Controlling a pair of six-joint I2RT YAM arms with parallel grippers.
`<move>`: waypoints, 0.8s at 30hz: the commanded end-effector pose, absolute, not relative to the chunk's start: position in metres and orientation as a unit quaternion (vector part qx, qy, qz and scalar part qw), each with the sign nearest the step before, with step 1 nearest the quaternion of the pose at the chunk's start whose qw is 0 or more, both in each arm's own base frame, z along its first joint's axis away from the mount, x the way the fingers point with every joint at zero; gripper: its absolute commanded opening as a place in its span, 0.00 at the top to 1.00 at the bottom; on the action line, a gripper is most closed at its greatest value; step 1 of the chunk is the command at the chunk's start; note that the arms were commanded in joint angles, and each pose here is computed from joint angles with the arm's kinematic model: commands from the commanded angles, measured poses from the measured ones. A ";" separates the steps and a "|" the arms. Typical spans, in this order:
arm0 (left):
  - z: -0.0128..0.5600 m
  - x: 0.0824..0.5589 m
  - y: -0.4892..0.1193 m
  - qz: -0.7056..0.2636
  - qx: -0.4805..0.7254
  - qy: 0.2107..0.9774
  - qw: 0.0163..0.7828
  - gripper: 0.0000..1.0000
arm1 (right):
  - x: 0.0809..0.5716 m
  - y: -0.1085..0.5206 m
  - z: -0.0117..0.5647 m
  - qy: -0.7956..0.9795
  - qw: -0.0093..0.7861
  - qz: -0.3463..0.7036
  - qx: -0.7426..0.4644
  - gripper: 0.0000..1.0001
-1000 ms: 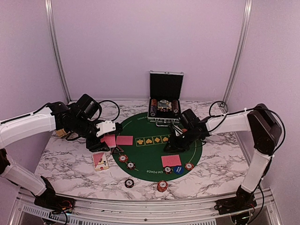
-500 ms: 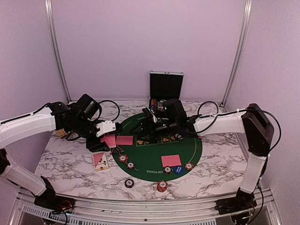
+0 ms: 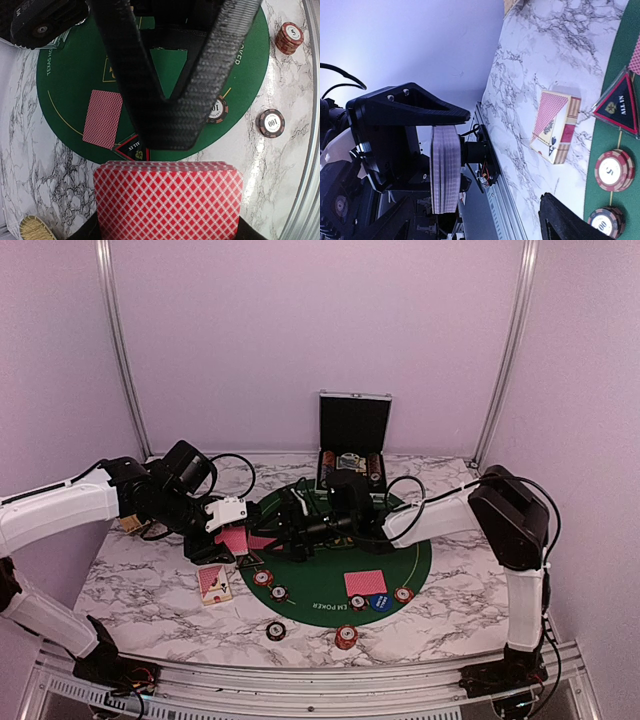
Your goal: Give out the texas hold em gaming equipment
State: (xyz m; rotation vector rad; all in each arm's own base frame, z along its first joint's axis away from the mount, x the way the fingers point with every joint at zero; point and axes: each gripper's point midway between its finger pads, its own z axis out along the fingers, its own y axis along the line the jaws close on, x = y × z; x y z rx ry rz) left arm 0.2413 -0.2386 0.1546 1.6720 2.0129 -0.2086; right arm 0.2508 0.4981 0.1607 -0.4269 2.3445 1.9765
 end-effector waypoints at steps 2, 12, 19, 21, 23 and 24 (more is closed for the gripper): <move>0.163 0.242 -0.241 -0.084 0.613 0.741 0.263 1.00 | 0.243 0.511 0.193 0.719 0.025 0.676 -0.159 0.16; 0.164 0.244 -0.241 -0.083 0.609 0.743 0.264 1.00 | 0.239 0.524 0.188 0.717 0.012 0.677 -0.165 0.16; 0.164 0.244 -0.241 -0.084 0.607 0.745 0.263 1.00 | 0.233 0.539 0.187 0.709 0.003 0.684 -0.171 0.16; 0.164 0.244 -0.242 -0.085 0.607 0.744 0.263 1.00 | 0.232 0.544 0.189 0.706 0.001 0.687 -0.172 0.16; 0.165 0.244 -0.243 -0.087 0.607 0.744 0.264 1.00 | 0.231 0.548 0.189 0.704 0.000 0.688 -0.174 0.16; 0.164 0.244 -0.242 -0.087 0.607 0.745 0.264 1.00 | 0.230 0.550 0.188 0.704 -0.001 0.689 -0.174 0.16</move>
